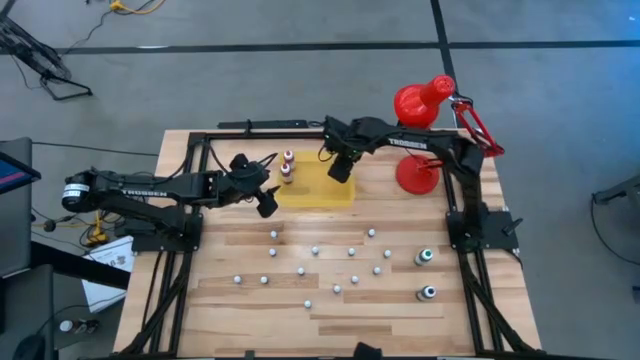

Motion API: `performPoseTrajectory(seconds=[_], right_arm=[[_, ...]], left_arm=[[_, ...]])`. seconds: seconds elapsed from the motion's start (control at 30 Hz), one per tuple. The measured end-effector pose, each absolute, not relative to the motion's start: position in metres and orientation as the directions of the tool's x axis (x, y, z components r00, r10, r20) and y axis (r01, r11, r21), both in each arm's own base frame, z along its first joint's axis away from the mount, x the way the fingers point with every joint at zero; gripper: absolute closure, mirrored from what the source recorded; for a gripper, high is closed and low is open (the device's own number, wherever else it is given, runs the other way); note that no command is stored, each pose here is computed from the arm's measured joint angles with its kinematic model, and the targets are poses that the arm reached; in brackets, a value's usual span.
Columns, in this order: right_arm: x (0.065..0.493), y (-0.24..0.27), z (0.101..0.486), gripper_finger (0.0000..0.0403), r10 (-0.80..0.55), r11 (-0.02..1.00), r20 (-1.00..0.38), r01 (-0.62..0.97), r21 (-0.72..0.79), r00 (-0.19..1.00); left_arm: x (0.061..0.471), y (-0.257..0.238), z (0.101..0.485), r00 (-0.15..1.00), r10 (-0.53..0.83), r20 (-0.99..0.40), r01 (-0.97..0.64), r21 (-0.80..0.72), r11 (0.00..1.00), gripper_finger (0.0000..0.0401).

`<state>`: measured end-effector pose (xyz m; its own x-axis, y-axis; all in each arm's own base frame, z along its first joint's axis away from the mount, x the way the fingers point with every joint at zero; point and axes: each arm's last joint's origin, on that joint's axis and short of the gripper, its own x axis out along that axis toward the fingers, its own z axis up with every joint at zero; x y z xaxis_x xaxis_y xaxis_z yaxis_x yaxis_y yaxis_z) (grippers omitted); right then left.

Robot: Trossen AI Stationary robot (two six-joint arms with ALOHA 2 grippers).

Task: Pick & Place food coloring
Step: Put the large orange food coloring in the bin

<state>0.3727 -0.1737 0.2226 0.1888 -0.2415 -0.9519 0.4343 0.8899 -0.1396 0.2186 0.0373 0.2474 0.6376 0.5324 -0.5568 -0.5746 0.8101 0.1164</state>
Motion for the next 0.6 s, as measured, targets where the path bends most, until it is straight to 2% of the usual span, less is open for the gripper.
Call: performPoseTrajectory(seconds=[0.3,0.6], right_arm=[[0.3746,-0.1743,0.2257,0.0294,-0.245,0.899,-0.947,0.413,-0.141,0.208],[0.3766,-0.1758,0.2264,0.0229,-0.253,0.898,-0.939,0.418,-0.138,0.233]], left_arm=[[0.2178,0.0373,0.2464,0.63,0.531,-0.566,-0.577,0.117,0.808,0.0138],[0.2179,0.0372,0.2464,0.631,0.53,-0.566,-0.578,0.113,0.808,0.0138]])
